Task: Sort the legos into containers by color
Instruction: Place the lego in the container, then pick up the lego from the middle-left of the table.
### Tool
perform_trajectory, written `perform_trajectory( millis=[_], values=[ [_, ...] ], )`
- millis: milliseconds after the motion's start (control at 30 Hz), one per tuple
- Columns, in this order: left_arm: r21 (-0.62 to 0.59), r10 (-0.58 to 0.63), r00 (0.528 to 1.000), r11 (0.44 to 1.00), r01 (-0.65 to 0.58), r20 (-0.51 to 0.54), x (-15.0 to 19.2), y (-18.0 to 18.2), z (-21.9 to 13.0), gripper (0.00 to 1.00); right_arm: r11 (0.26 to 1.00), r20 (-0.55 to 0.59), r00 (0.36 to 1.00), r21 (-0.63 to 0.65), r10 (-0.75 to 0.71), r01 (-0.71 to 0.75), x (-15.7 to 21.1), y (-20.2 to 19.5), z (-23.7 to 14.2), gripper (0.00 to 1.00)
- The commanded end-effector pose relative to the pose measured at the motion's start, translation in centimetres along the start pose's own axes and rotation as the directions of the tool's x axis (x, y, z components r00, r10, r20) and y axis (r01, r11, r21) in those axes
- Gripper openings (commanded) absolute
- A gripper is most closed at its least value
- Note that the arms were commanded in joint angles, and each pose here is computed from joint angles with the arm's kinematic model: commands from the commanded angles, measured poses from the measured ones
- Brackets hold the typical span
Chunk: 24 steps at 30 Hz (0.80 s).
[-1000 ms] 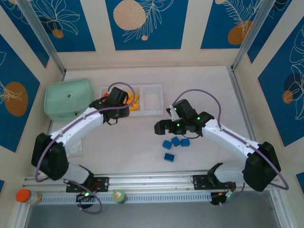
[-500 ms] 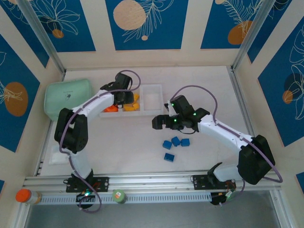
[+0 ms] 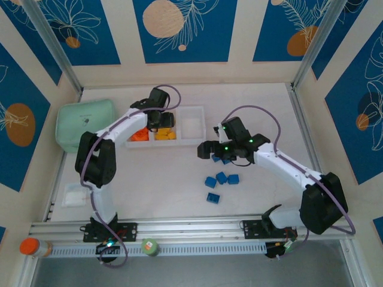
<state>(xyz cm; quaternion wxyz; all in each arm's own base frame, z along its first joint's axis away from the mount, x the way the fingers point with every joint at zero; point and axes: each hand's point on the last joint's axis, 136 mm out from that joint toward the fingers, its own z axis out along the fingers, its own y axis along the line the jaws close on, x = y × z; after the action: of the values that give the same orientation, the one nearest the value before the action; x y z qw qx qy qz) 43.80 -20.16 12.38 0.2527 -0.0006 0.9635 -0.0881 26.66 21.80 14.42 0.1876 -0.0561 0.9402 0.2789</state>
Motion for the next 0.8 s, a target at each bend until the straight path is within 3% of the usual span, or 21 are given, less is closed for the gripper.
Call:
perform_trajectory(
  millis=[0, 367, 567, 767],
  values=[
    [0.097, 0.047, 0.999, 0.994, -0.049, 0.018, 1.6, -3.0, -4.8, 0.63, 0.999, -0.007, 0.999, -0.006, 0.034, -0.034, 1.5, -0.9, -2.0, 0.99],
    [0.221, 0.089, 0.993, 0.973, -0.071, -0.074, 16.0, -10.4, -9.9, 0.72, 0.975, 0.055, 0.976, 0.060, 0.212, -0.215, 5.5, -6.0, -6.1, 0.99],
    [0.268, 0.099, 0.985, 0.962, -0.057, -0.144, 23.0, -14.4, -10.6, 0.75, 0.954, 0.059, 0.954, 0.036, 0.295, -0.298, 6.1, -7.5, -6.4, 0.99],
    [0.285, 0.192, 0.958, 0.950, -0.127, -0.213, 28.2, -18.4, -10.0, 0.80, 0.944, 0.055, 0.943, 0.022, 0.328, -0.329, 5.9, -8.4, -6.0, 0.99]
  ],
)
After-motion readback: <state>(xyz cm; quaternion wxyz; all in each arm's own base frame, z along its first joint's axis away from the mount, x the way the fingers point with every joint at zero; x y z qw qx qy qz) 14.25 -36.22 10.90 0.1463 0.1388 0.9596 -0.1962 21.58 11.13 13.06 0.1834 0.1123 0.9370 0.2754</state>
